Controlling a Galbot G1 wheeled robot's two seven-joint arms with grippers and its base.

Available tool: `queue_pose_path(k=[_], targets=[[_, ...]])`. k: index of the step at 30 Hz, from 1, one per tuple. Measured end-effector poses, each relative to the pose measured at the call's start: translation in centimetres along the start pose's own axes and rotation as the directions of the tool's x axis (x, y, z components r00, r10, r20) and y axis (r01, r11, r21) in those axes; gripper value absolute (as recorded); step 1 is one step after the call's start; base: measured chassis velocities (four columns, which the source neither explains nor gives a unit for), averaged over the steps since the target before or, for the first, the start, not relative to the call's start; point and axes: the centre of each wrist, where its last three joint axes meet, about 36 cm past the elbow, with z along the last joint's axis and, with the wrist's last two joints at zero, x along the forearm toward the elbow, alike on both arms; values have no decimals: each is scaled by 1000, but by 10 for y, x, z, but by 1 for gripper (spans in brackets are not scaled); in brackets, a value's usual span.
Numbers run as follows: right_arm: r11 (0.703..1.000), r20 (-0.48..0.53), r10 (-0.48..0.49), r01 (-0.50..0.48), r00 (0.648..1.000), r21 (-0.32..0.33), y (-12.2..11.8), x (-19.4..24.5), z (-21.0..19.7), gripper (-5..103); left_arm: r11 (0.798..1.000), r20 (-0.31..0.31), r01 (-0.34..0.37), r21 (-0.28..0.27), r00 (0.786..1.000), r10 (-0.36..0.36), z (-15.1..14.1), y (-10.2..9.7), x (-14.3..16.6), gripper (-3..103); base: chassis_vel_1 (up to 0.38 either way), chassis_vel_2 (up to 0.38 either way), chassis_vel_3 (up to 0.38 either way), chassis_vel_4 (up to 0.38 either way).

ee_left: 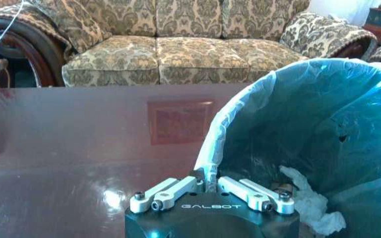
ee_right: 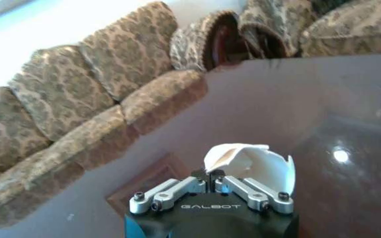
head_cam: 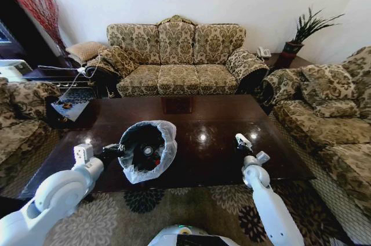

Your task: Move to the front of the table and place the trash on the table into the trash bin.

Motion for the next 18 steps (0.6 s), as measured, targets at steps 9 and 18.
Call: queue_pose_path(k=[9,18], targets=[[909,104,-417,417,903,26,45,40,-29,0,1000,-5,5,-10,1000,-5,-1,2,-3,0,0,0,0,0],[407,-16,-910,902,413,142,179,140,-50,0,996,-63,30,-81,997,-35,-15,11,-13,0,0,0,0,0]])
